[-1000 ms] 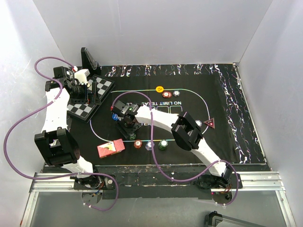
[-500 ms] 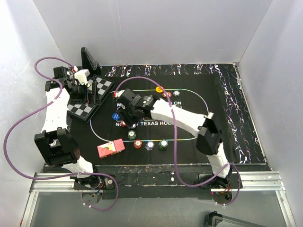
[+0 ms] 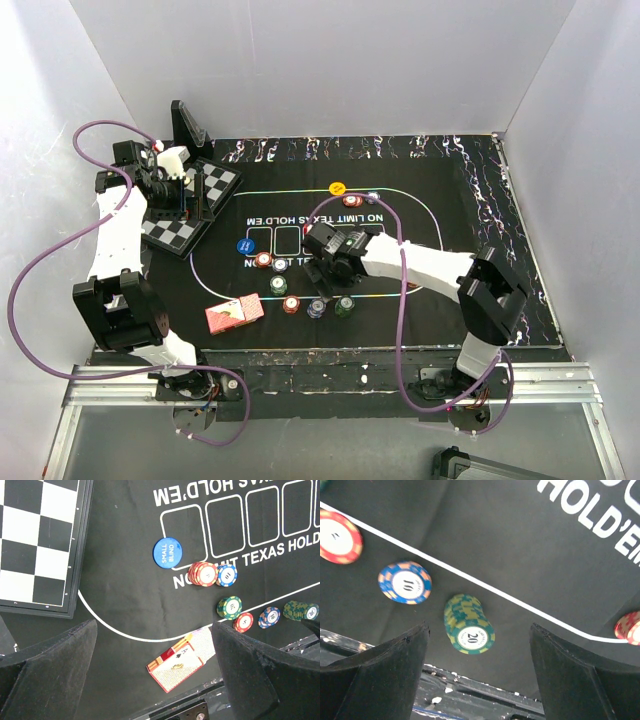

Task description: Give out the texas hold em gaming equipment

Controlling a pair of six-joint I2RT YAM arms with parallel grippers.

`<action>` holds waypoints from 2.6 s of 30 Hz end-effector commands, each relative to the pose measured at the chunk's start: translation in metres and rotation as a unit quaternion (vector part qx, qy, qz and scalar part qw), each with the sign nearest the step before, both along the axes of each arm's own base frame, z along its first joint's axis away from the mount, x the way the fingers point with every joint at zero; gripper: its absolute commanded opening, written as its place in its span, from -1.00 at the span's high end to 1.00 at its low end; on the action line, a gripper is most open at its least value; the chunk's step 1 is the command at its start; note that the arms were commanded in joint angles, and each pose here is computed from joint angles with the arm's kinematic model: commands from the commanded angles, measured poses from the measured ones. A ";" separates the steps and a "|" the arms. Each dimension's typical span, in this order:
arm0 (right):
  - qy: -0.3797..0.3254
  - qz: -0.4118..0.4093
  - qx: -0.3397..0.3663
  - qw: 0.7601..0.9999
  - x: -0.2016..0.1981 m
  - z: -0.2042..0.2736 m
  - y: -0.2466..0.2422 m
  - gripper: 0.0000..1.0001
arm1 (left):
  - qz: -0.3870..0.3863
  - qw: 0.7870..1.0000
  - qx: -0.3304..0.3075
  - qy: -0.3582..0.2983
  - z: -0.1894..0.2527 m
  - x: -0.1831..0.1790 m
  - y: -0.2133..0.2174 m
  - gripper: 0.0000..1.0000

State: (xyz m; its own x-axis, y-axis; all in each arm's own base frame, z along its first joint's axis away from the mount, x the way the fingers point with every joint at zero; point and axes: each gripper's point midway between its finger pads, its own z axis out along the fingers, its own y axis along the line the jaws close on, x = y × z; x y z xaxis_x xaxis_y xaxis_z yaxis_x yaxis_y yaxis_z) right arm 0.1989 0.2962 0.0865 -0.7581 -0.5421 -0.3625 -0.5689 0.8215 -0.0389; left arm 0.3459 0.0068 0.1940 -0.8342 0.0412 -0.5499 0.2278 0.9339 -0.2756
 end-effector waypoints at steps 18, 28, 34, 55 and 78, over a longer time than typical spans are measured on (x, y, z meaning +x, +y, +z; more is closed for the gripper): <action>0.048 -0.035 0.028 0.998 -0.018 -0.038 -0.001 -0.68 | 0.000 1.000 -0.003 -0.027 0.019 0.001 -0.001 -0.99; 0.057 -0.039 0.025 0.997 -0.023 -0.046 -0.004 -0.44 | 0.002 1.000 -0.003 -0.028 0.018 0.002 -0.001 -0.99; 0.057 -0.040 0.027 0.997 -0.024 -0.044 -0.005 -0.17 | 0.001 1.000 -0.004 -0.026 0.016 0.001 -0.002 -1.00; 0.011 -0.037 0.037 0.999 -0.005 0.000 -0.009 0.94 | 0.001 1.000 -0.001 -0.027 0.015 0.000 -0.001 -0.99; -0.066 -0.265 0.059 0.960 0.228 0.047 -0.116 0.97 | -0.003 1.000 0.008 -0.021 0.010 0.002 0.002 -1.00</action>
